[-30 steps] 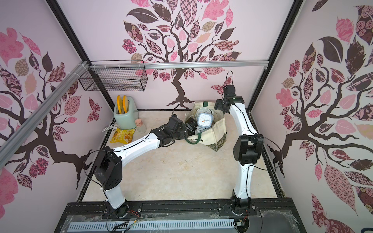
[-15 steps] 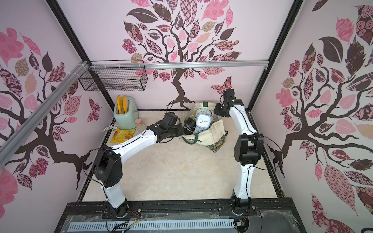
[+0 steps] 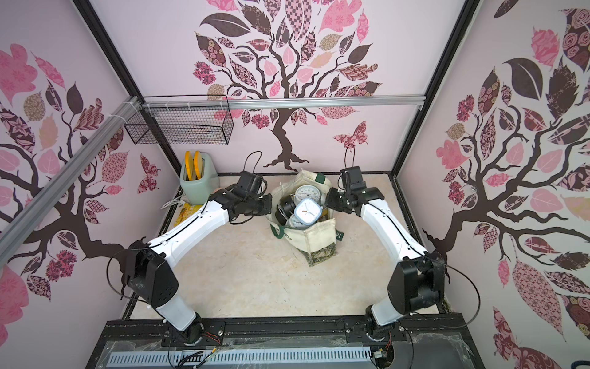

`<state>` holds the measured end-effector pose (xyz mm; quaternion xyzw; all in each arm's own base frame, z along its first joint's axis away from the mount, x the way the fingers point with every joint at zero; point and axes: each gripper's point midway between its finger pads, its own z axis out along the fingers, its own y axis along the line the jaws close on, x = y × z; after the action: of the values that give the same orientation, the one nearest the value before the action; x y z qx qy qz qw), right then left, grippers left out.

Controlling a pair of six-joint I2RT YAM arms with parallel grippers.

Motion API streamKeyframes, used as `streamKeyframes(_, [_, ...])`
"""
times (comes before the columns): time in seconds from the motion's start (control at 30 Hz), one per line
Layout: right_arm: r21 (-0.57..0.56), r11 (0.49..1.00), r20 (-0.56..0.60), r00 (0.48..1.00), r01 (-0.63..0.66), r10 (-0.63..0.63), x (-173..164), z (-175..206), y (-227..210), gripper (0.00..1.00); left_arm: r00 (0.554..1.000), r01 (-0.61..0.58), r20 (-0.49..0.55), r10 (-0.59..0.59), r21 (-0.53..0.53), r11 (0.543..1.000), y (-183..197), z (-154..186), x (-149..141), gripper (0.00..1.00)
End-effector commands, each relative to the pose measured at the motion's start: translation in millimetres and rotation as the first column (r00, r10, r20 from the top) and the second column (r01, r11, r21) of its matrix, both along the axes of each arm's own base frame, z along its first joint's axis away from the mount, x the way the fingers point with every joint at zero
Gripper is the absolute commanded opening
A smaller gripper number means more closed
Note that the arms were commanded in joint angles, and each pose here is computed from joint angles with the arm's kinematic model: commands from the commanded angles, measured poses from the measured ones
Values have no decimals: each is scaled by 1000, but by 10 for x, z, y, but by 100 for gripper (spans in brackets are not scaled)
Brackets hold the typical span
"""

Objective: Put the alarm clock into the canvas bag
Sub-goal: Move the canvas bag to the center of the board.

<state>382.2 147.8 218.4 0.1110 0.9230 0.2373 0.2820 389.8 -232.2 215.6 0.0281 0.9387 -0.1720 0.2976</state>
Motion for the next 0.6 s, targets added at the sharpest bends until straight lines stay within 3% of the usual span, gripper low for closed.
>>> streamKeyframes(0.0, [191,981,144,989,13,-41,-208,611,265,0,978,32,207,-9,-110,993,81,873,48,0])
streamKeyframes(0.13, [271,962,135,988,40,-79,-361,458,312,7,986,21,164,4,-153,988,232,827,15,0])
streamKeyframes(0.27, [194,980,100,992,50,-70,-394,184,241,23,994,-16,101,32,-160,987,406,522,-28,0])
streamKeyframes(0.4, [117,993,93,995,22,-33,-373,48,213,47,997,-24,63,34,-155,988,482,323,-100,0])
streamKeyframes(0.57, [75,996,77,997,-37,32,-248,4,307,64,999,-7,50,15,-169,986,459,244,-142,0])
